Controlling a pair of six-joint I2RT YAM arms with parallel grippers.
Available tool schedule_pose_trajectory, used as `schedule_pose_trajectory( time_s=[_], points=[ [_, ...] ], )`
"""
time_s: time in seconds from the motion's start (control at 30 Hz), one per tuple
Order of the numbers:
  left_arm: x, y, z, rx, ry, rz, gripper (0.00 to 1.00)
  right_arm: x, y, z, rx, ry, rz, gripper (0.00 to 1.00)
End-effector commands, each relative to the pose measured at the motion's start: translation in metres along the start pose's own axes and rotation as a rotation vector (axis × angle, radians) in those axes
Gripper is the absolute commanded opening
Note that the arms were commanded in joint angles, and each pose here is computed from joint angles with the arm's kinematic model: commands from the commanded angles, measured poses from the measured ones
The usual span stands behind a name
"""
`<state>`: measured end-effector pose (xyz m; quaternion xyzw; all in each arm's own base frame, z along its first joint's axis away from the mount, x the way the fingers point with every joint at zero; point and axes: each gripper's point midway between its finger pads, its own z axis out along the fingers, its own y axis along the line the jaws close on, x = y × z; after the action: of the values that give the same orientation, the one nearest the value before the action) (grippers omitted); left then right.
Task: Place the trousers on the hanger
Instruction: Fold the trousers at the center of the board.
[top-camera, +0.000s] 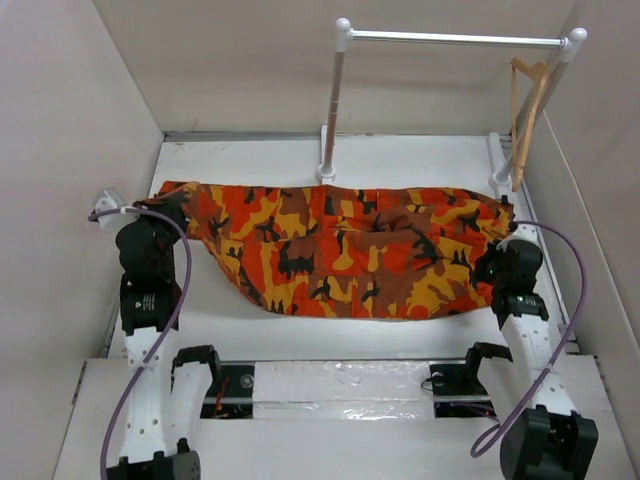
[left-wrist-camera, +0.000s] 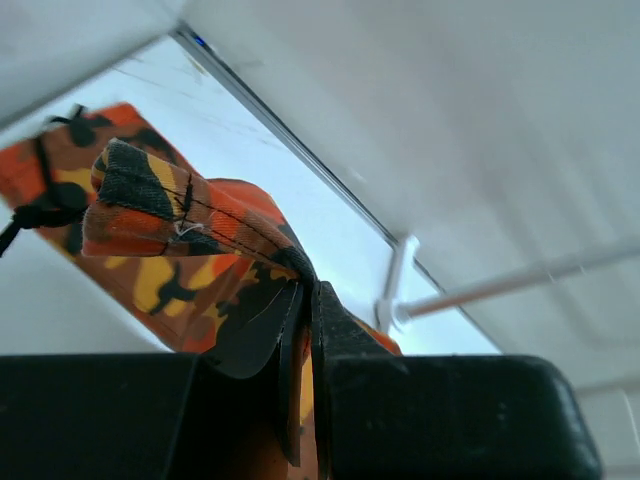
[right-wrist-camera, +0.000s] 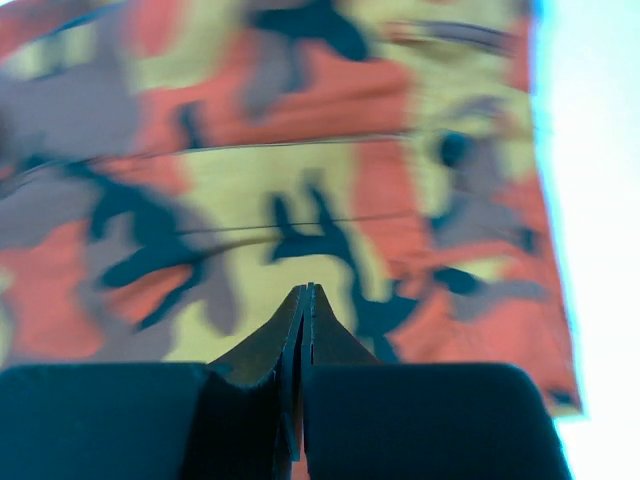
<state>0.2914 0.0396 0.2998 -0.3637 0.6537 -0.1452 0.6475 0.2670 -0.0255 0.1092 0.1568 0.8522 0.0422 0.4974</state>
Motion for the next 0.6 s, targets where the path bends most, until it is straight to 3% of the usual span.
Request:
schedule_pose_trajectory(
  time_s=[0.0,0.07,0.1,0.2,0.33,0.43,0.57],
  points=[
    [-0.004,-0.042,-0.013,0.15,0.004,0.066,0.0,-0.012,-0.052,-0.003,0.26,-0.03,0.079,0.14],
    [0.002,-0.05,-0.023,0.185,0.022,0.081,0.0,-0.01,-0.07,-0.003,0.317,-0.017,0.124,0.34],
    [0.006,-0.063,-0.034,0.236,0.041,0.088,0.0,-0.01,-0.089,-0.005,0.37,-0.026,0.178,0.5],
    [0.006,-0.082,-0.062,0.321,0.052,0.143,0.0,-0.003,-0.118,-0.006,0.418,-0.036,0.287,0.66],
    [-0.007,-0.09,-0.094,0.384,0.032,0.191,0.0,-0.004,-0.136,-0.004,0.463,-0.073,0.346,0.69],
    [-0.025,-0.082,-0.11,0.374,-0.033,0.199,0.0,-0.002,-0.142,0.003,0.488,-0.03,0.363,0.72],
    [-0.051,-0.06,-0.123,0.309,-0.14,0.167,0.0,0.008,-0.121,0.031,0.336,0.087,0.364,0.71]
  ],
)
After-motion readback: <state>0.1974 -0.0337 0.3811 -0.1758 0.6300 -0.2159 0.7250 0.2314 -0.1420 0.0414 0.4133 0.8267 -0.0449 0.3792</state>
